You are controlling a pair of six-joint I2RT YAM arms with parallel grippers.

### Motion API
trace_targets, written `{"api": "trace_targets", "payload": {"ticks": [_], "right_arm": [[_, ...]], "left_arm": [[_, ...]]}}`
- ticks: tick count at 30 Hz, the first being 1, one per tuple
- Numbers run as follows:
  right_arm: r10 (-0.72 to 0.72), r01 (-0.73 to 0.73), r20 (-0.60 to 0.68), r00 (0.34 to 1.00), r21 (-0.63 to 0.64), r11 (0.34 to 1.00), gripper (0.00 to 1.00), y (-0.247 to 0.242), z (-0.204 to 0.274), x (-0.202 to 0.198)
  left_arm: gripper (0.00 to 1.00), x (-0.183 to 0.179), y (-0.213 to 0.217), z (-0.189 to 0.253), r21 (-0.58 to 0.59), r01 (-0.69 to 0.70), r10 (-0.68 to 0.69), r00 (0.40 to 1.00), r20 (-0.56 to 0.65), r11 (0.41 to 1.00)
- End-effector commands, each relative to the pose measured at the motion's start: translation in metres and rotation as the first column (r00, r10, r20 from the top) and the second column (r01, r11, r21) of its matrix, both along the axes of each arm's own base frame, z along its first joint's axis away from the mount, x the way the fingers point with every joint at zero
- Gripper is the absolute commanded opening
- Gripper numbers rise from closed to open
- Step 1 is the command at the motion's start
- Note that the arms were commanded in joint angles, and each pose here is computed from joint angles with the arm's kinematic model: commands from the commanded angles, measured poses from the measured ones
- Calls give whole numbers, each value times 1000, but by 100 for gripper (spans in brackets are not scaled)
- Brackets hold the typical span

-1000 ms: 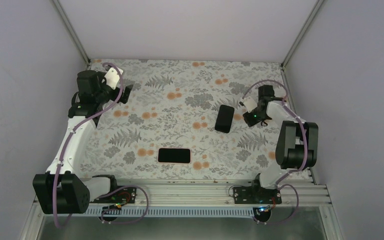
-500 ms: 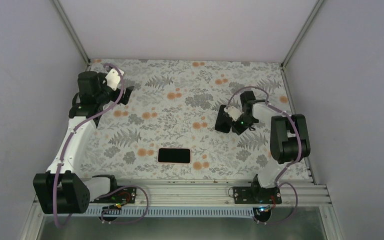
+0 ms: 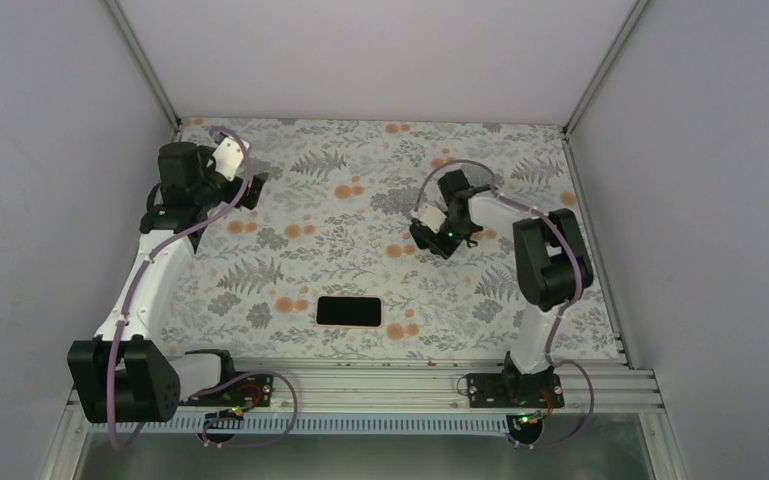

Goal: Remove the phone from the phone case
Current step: Pick up the phone at the center of the board.

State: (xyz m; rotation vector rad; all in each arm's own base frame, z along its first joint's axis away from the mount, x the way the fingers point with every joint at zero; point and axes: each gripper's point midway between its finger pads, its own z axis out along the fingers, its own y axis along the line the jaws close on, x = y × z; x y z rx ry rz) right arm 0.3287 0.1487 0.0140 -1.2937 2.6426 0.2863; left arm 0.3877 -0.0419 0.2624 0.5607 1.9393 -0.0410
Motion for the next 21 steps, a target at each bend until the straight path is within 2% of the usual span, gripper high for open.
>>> {"api": "trace_targets", "payload": {"ticks": [1, 4, 7, 11, 12, 14, 16, 17, 20, 21], "right_arm": [[9, -9, 0, 1000, 44, 999, 3, 26, -9, 30], [24, -23, -33, 999, 48, 999, 3, 35, -13, 46], [65, -61, -37, 997, 101, 993, 3, 44, 5, 49], [193, -180, -39, 980, 224, 958, 6, 54, 53, 21], [223, -209, -33, 974, 239, 948, 17, 52, 65, 13], [252, -248, 11, 968, 219, 944, 60, 42, 83, 7], [255, -269, 106, 961, 146, 952, 71, 28, 93, 16], [254, -270, 153, 955, 94, 958, 74, 18, 94, 23], [289, -276, 283, 915, -85, 957, 75, -11, 90, 48], [315, -294, 290, 904, -114, 949, 75, -19, 85, 51]], "left_arm": [[100, 3, 5, 6, 12, -22, 22, 999, 27, 1000], [100, 2, 7, 4, 21, -31, 31, 999, 26, 999], [100, -1, 11, 4, 35, -48, 47, 998, 32, 998], [100, -6, 9, 1, 41, -35, 34, 999, 31, 999], [100, -7, 7, 0, 41, -20, 19, 999, 29, 999], [100, -8, 3, -1, 33, 4, -5, 1000, 23, 999], [100, -6, 1, -1, 29, 13, -13, 1000, 22, 1000], [100, -5, 1, -2, 29, 16, -16, 1000, 18, 999], [100, -4, -1, -4, 27, 30, -31, 1000, 5, 999], [100, -4, -2, -5, 25, 34, -34, 999, 2, 999]]}}
